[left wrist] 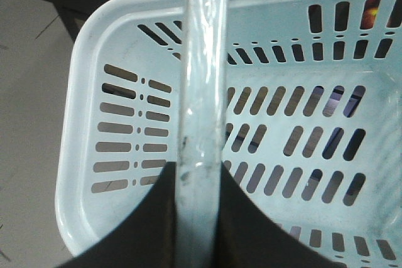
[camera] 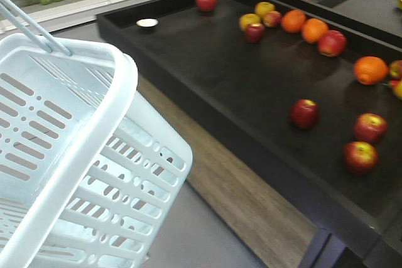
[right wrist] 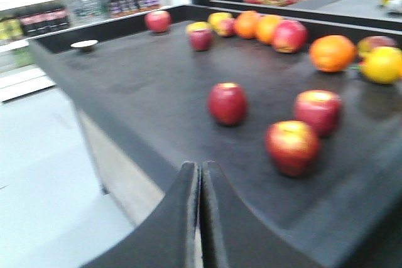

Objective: Pick three apples into basket with both arms
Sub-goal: 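Hold the basket up with the left gripper while the base turns away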

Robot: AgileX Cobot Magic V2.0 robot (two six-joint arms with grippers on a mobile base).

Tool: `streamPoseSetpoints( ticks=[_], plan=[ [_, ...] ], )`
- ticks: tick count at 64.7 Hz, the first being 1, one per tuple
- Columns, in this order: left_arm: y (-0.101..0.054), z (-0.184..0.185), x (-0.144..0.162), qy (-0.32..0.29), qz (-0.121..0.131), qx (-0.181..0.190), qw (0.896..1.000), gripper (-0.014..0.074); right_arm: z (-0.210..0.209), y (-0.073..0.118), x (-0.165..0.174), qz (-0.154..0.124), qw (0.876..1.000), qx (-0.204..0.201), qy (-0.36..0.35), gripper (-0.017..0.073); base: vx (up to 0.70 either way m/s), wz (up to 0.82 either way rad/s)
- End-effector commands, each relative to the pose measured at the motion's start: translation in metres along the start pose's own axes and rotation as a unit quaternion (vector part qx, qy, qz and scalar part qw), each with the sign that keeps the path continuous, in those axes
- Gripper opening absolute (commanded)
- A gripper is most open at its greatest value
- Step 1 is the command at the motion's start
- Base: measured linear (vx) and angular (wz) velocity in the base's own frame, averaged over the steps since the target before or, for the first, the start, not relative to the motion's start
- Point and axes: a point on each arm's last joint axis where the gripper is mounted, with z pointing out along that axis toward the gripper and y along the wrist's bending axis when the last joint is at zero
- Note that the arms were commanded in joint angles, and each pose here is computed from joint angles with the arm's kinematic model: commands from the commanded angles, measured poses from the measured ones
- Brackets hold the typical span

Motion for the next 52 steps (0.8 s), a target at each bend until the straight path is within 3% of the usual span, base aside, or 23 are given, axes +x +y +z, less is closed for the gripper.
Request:
streamPoseSetpoints(
  ticks=[1,52],
  plan=[
    [-0.0008,-0.0067,-0.0079,-0.042,-0.006,0.005,0.999,-0.0007,0.0,0.0001,-0.0049,0.0,0.999,0.0,-0.036,-0.0009,-0.08,0.56],
    [-0.0008,-0.0067,-0.0079,-0.042,-0.006,0.005,0.999,-0.0007,0.0,0.0001,-0.0049,0.0,0.999,0.0,-0.036,-0.0009,-0.05,0.5]
  ],
)
